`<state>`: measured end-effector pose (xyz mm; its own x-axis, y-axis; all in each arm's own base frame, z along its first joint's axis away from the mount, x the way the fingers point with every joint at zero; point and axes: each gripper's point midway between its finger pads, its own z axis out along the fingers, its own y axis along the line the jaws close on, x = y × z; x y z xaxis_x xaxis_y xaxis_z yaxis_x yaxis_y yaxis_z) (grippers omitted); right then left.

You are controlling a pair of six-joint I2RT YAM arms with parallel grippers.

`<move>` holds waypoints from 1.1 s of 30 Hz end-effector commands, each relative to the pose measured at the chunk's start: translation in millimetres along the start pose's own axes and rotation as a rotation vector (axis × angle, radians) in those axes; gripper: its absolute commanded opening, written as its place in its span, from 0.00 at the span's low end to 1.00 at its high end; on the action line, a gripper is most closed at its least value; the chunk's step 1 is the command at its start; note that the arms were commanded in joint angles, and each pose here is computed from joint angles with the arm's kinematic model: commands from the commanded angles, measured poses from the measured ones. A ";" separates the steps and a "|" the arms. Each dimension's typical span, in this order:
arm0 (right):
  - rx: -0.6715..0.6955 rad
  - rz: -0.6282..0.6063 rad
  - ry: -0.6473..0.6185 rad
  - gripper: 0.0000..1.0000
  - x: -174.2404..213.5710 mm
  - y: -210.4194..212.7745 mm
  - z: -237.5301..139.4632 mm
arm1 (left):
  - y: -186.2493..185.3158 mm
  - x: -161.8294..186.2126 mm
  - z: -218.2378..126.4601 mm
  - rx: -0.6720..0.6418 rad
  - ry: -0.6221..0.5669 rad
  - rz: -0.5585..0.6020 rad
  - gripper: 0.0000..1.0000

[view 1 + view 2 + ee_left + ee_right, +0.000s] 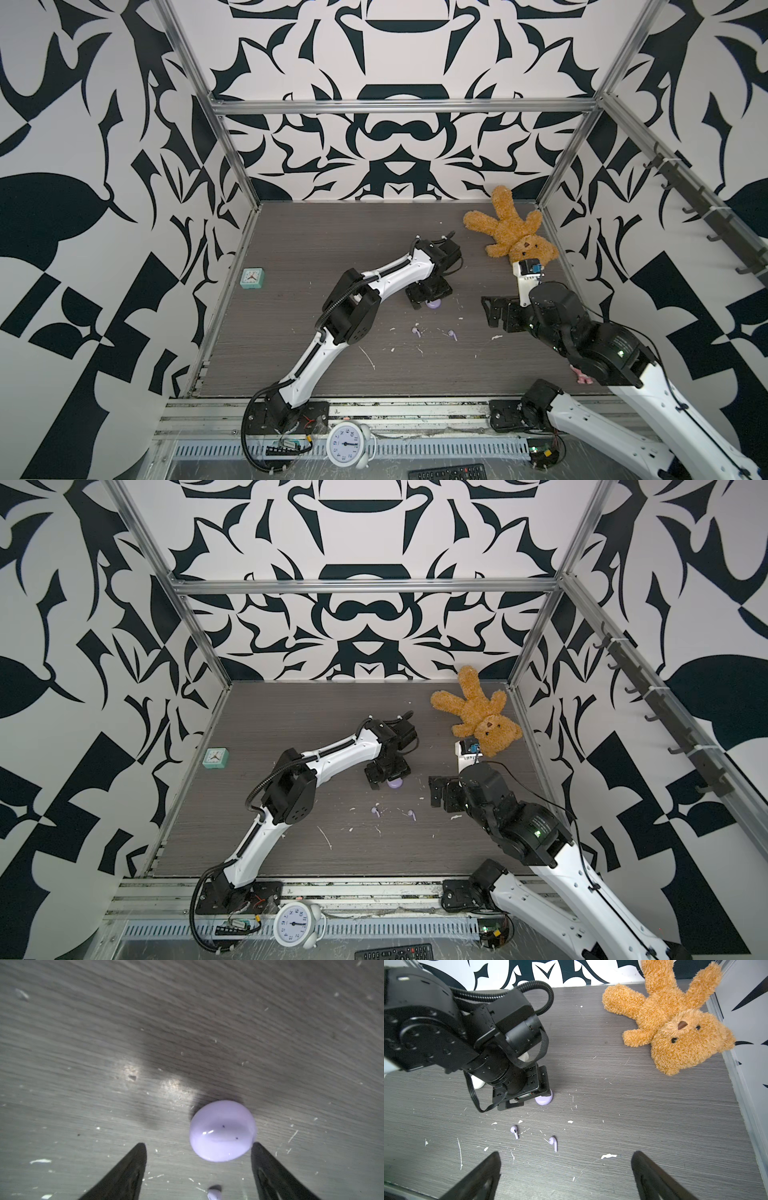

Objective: Insert the wireless bluetooth earbuds into the charging case
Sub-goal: 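Lower the open left gripper around the lilac case and close it, then lift the lilac case with the left gripper while the right gripper approaches it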

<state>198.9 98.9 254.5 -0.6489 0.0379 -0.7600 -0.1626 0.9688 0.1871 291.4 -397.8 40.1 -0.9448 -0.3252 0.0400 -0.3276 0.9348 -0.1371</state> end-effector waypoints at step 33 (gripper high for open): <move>-0.041 0.015 -0.005 1.00 -4.4 5.8 -8.7 | 17.8 2.5 35.0 -0.116 0.085 0.071 0.51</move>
<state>191.5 99.1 252.2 -0.6625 0.0317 -0.7484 -0.1801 0.9631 0.2002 290.2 -405.5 25.2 -0.9607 -0.2600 0.0974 -0.2713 0.9537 -0.1301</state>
